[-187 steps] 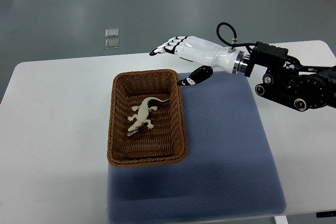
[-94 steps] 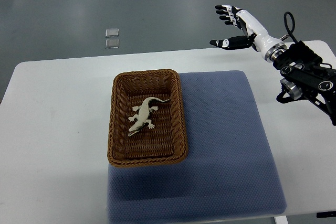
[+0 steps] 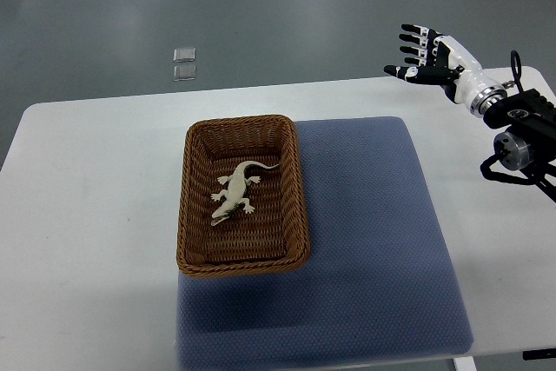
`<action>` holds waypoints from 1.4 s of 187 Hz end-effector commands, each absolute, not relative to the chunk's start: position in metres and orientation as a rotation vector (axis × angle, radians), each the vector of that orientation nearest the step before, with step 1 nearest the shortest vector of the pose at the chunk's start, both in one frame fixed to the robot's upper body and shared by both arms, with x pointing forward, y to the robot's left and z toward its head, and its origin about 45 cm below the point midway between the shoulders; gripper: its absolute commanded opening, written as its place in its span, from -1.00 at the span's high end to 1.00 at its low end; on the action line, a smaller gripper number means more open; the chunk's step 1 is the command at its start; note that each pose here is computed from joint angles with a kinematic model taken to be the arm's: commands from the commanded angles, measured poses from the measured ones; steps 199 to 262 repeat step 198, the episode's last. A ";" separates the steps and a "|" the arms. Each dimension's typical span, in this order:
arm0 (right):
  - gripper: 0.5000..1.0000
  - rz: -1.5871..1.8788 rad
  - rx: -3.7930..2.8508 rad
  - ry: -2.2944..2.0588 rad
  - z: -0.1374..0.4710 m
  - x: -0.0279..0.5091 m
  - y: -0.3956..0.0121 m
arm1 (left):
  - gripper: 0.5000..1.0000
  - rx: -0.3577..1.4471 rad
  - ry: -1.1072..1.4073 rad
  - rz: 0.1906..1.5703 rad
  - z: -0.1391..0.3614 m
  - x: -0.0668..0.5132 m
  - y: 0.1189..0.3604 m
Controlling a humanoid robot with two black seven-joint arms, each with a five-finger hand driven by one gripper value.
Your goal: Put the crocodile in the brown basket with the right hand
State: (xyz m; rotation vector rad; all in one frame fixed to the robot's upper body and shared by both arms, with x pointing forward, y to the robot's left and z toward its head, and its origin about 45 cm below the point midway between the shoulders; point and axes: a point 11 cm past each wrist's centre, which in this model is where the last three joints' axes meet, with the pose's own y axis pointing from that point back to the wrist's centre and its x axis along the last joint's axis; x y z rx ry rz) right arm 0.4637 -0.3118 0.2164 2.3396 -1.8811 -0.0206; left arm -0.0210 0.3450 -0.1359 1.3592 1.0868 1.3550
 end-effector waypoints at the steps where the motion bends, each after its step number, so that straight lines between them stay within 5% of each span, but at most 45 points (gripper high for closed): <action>1: -0.56 -0.109 2.338 -1.908 0.209 0.460 -0.317 | -1.00 1.359 1.087 1.355 -0.136 -0.021 0.345; 262: -0.71 -0.348 2.372 -2.113 0.179 0.442 -0.315 | -1.00 1.358 1.086 1.355 -0.136 -0.021 0.345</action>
